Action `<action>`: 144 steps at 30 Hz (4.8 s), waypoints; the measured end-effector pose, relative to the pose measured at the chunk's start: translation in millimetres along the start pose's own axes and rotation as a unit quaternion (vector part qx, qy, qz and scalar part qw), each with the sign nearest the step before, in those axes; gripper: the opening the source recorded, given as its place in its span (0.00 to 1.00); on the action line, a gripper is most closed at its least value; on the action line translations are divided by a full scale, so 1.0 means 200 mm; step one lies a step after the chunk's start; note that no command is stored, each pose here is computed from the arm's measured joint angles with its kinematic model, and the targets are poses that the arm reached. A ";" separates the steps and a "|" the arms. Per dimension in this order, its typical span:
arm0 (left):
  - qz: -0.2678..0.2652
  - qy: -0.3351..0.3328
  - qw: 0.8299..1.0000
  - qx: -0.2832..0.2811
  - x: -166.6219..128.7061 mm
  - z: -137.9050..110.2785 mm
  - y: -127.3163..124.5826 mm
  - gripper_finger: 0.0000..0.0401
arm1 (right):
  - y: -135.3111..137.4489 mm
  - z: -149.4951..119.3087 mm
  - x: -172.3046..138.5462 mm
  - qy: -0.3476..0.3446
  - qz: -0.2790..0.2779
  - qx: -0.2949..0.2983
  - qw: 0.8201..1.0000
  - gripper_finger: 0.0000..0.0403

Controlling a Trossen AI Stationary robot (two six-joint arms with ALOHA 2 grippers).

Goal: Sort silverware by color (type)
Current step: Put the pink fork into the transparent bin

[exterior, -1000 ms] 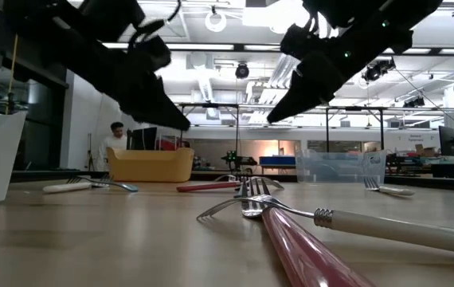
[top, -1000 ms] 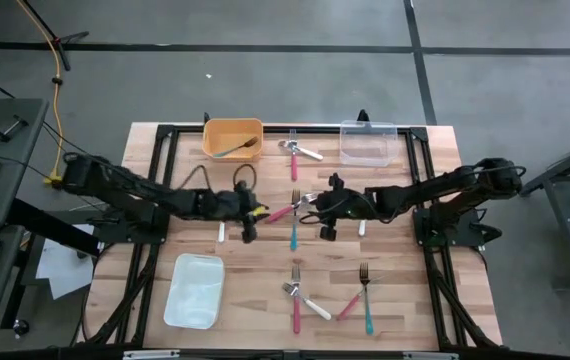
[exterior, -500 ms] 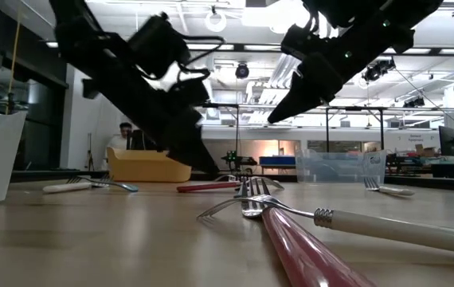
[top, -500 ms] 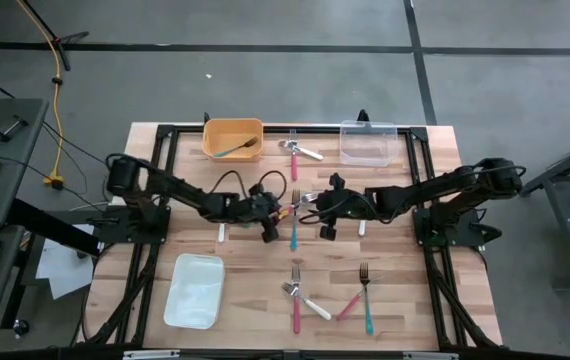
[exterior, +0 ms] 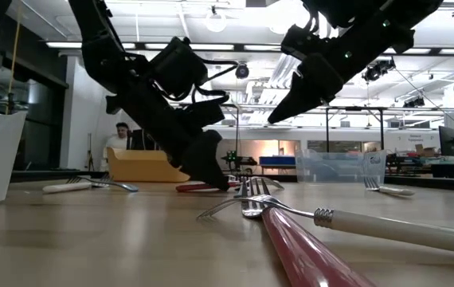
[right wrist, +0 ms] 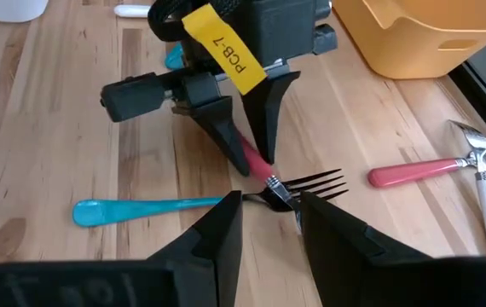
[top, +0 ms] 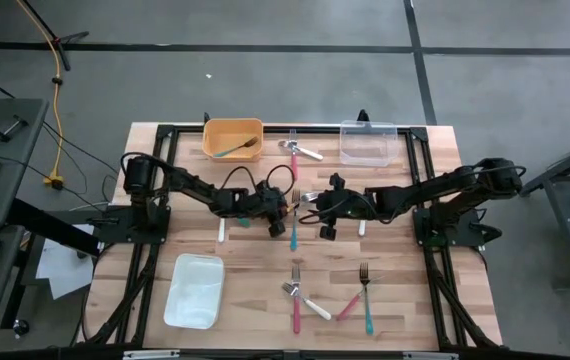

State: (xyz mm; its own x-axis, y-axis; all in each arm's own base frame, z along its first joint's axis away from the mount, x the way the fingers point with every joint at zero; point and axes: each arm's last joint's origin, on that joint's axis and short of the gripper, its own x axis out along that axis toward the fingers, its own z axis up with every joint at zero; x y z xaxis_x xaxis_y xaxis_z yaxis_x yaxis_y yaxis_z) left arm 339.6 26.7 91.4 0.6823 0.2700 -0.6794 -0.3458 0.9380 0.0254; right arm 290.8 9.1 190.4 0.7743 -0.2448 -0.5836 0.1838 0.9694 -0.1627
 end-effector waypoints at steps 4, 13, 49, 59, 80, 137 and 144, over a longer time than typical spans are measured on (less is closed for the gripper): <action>0.000 0.004 1.000 0.003 0.00 0.00 0.00 0.12 | 0.00 0.00 0.00 -0.001 0.000 0.000 1.000 0.28; -0.001 0.007 1.000 0.013 -0.03 0.02 0.02 0.12 | 0.00 0.00 0.00 0.000 0.000 0.000 1.000 0.28; -0.167 -0.388 0.905 -0.046 -0.56 0.12 0.00 0.12 | 0.01 0.15 -0.06 -0.333 0.060 0.127 0.932 0.47; -0.175 -0.388 0.904 -0.041 -0.57 0.13 -0.02 0.12 | 0.00 0.24 -0.07 -0.332 0.050 0.121 0.934 0.47; -0.176 -0.389 0.903 -0.052 -0.57 0.13 -0.02 0.23 | -0.01 0.24 -0.07 -0.335 0.057 0.094 0.936 0.04; -0.107 -0.337 0.935 -0.018 -0.52 0.08 -0.01 0.34 | -0.67 -0.30 0.26 0.269 -0.222 0.294 0.890 0.33; -0.107 -0.336 0.936 -0.018 -0.52 0.08 -0.01 0.34 | -0.67 -0.31 0.29 0.272 -0.210 0.295 0.892 0.29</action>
State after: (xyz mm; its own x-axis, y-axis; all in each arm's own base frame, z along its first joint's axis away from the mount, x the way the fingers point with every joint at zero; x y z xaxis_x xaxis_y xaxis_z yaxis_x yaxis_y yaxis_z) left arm 279.9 -0.5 173.4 0.9851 0.1641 -0.0512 -0.1682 0.9816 -0.0907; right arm 273.1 -135.3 128.5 0.1848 -0.4058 -0.8951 0.7986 0.5929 -0.1039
